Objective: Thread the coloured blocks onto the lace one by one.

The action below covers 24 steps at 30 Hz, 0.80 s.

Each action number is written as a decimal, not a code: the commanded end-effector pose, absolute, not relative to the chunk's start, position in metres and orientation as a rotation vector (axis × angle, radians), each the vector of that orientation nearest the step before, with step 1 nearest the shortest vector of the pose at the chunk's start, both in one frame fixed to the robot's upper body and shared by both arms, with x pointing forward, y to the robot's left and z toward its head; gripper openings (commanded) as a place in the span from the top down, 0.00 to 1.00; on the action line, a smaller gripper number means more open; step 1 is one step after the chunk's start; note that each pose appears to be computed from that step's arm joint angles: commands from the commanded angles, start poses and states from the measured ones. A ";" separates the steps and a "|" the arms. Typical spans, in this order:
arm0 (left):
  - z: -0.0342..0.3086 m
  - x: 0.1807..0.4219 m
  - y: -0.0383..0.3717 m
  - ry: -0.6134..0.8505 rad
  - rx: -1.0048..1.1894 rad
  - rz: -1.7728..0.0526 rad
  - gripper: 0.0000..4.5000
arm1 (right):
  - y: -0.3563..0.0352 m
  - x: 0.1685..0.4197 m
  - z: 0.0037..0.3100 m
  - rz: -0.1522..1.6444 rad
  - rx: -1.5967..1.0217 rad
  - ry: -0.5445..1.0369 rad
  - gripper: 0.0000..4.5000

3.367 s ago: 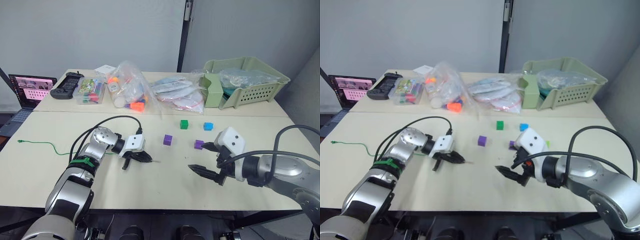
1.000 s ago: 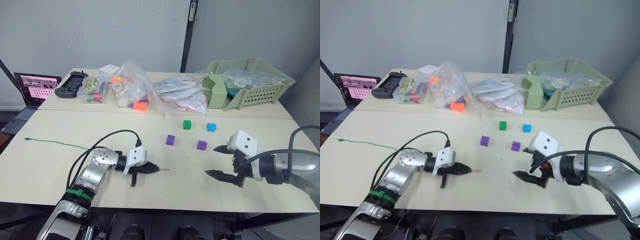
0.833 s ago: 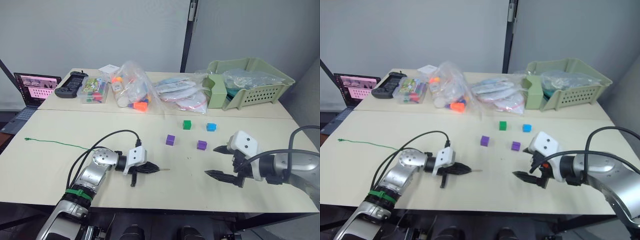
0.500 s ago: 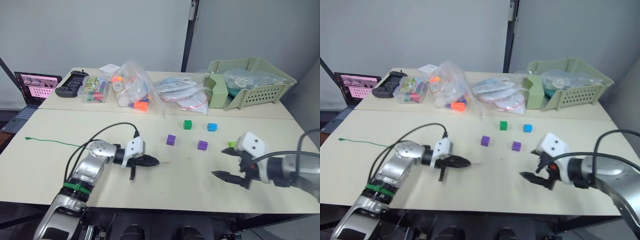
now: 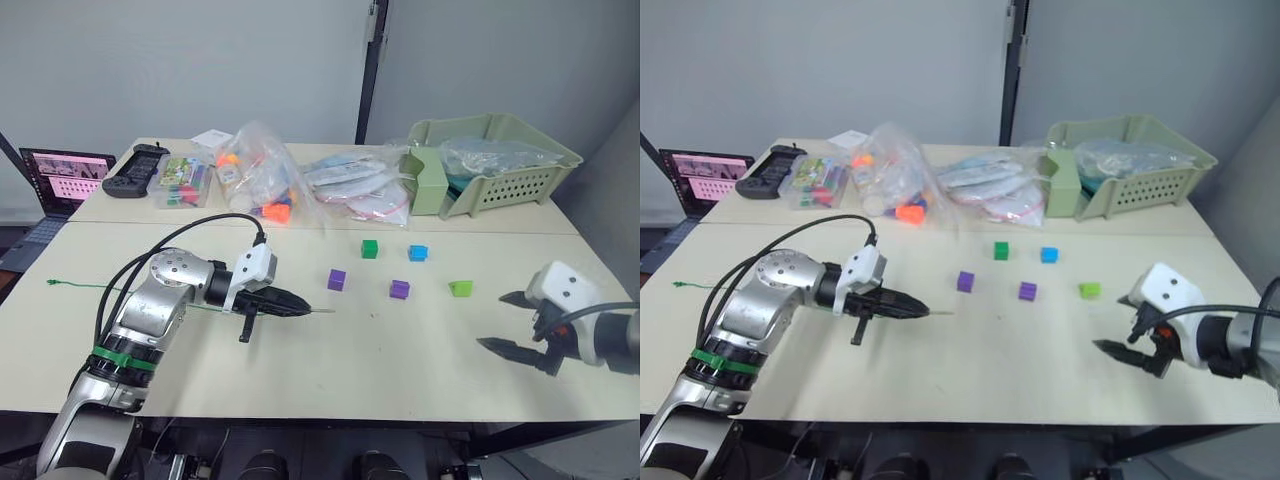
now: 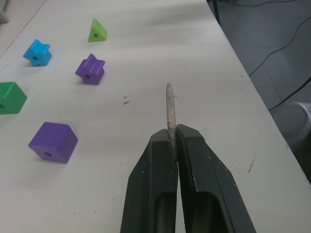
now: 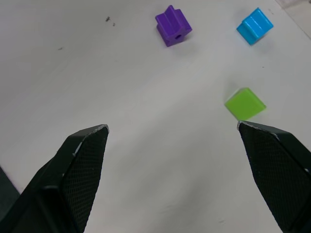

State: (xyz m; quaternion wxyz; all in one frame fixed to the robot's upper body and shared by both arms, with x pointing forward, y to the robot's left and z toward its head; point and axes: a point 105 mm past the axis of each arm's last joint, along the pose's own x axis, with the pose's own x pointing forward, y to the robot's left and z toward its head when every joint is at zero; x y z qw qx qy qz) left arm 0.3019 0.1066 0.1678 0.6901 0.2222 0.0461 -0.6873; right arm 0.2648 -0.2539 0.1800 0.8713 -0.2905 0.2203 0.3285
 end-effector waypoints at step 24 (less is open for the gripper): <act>0.180 0.292 0.106 0.048 0.498 -1.432 1.00 | -0.268 0.352 0.130 0.098 -0.090 0.215 0.00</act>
